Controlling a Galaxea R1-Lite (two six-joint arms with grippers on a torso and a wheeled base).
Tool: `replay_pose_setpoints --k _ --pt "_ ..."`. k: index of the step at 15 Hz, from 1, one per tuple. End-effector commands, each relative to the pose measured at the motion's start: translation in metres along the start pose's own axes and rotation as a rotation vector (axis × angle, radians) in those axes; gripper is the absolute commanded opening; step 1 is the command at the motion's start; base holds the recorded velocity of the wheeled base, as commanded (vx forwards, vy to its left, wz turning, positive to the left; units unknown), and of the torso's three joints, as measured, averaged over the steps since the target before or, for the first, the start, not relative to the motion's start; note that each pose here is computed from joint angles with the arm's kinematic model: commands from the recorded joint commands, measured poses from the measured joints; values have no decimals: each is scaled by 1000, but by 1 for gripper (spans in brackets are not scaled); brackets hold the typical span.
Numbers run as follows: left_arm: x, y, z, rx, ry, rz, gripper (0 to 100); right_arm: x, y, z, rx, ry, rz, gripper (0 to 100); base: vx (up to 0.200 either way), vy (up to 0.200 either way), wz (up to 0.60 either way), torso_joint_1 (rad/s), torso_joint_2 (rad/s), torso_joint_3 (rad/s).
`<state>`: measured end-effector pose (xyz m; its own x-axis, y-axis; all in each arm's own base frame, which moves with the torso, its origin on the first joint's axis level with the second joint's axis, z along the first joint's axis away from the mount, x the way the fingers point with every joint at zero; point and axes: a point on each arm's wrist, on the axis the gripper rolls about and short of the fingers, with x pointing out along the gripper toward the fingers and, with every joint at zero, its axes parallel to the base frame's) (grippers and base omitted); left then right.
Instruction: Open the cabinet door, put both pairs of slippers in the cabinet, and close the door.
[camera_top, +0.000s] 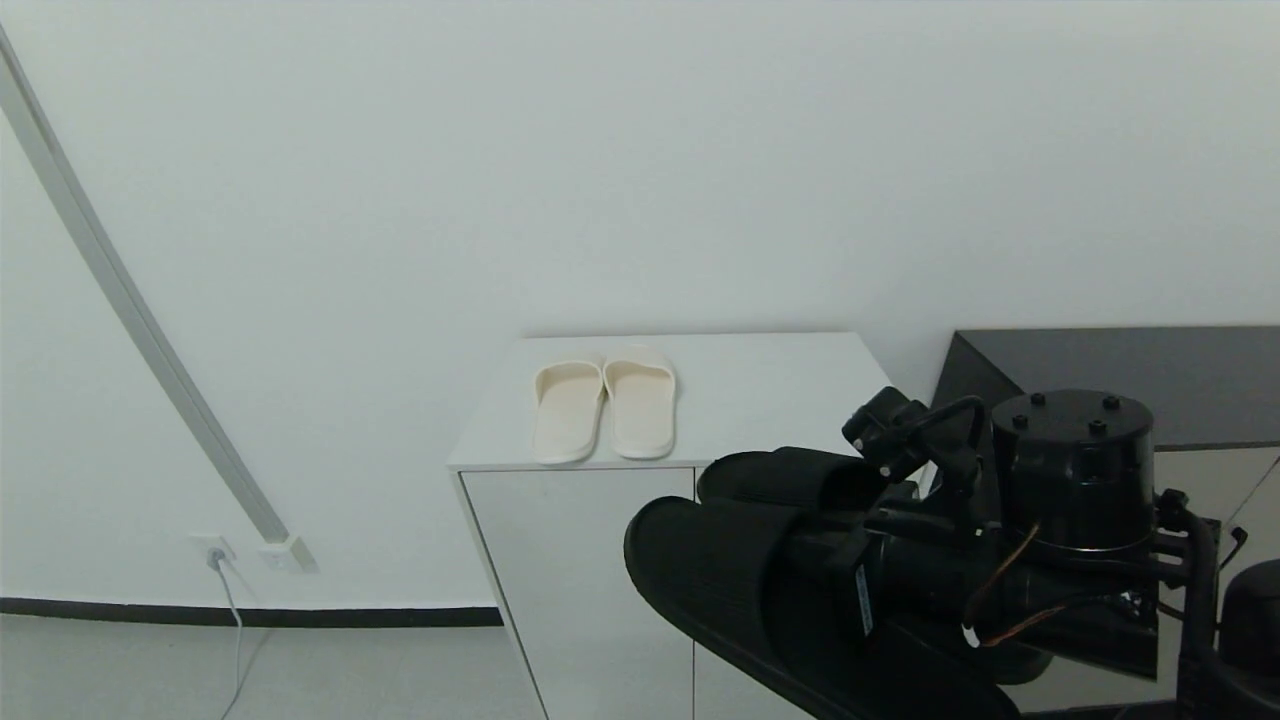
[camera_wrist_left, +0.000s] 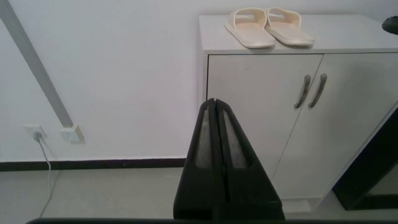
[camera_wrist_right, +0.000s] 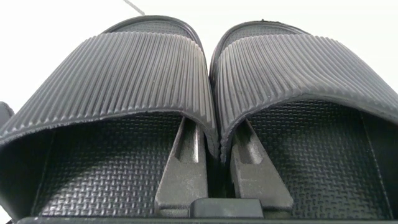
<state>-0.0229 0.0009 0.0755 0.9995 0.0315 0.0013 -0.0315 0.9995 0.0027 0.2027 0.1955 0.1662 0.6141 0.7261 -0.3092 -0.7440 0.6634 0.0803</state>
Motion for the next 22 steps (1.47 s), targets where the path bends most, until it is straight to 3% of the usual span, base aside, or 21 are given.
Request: replay_pose_setpoints --k 1,13,22 --pt "0 0 0 0 1 1 0 1 -1 -2 1 9 -3 0 0 0 0 0 0 0" --pt "0 0 0 0 1 4 0 2 -5 -3 8 12 -12 0 0 0 0 0 0 0" --pt "0 0 0 5 1 2 0 -1 -3 -10 2 7 -10 0 0 0 0 -170 402 220"
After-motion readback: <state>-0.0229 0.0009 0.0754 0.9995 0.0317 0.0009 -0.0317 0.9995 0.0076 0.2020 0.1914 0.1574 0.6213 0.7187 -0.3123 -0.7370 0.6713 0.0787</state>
